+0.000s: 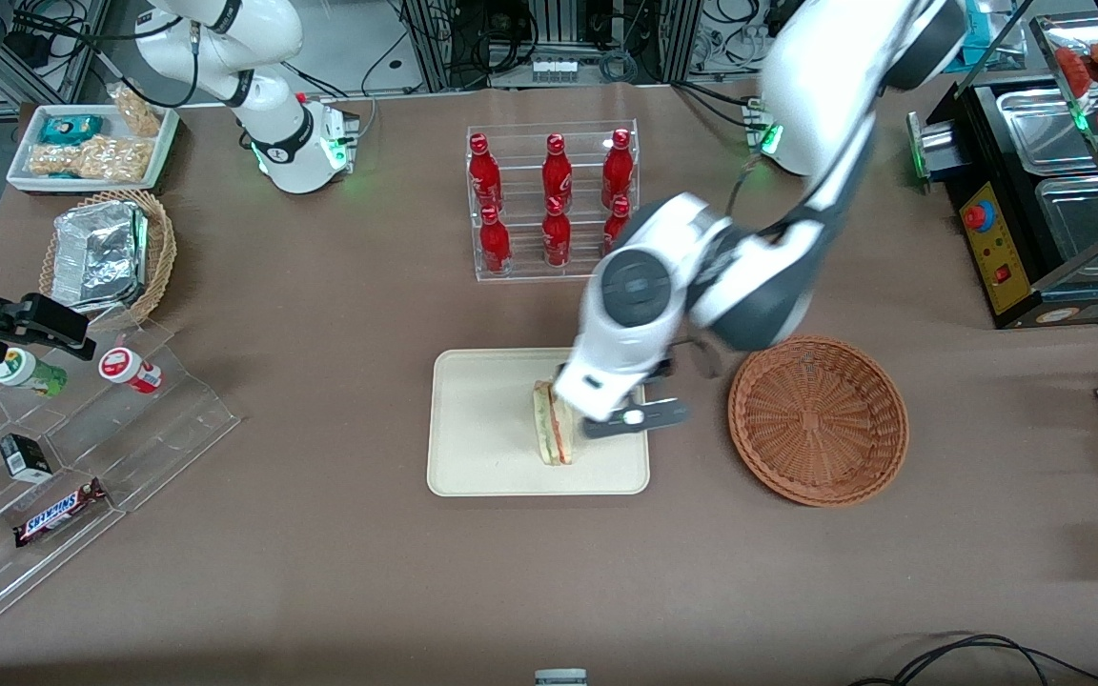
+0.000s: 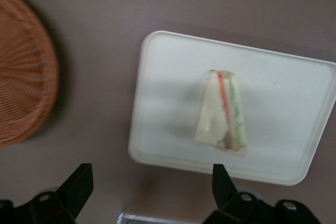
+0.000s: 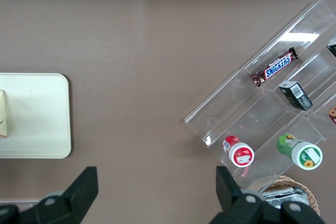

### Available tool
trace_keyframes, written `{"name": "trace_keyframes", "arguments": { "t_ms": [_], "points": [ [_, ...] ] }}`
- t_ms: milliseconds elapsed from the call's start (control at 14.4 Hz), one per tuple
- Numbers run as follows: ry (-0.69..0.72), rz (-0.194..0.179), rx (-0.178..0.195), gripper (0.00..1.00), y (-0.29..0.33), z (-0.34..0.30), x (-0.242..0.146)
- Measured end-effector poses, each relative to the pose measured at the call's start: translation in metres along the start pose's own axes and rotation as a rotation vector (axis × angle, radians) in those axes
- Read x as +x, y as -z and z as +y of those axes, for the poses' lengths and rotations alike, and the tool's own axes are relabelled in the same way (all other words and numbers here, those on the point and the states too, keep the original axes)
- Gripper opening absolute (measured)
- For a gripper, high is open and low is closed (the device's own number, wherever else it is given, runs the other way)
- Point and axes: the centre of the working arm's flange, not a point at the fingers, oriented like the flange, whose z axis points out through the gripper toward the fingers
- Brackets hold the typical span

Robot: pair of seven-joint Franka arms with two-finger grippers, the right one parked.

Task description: Place sandwich from basket to tray

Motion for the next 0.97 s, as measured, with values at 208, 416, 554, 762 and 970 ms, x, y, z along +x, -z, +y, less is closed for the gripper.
{"name": "trace_keyframes", "arguments": {
  "t_ms": [208,416,554,762,970],
  "points": [
    [0.018,-0.13,0.128,1.0,0.039,-0.088,0.001],
    [0.029,-0.218,0.166,1.0,0.073,-0.176,0.014],
    [0.071,-0.239,0.158,1.0,0.096,-0.23,0.022],
    [0.085,-0.249,0.134,1.0,0.127,-0.292,0.022],
    [0.07,-0.266,0.105,1.0,0.149,-0.335,0.013]
  ]
}}
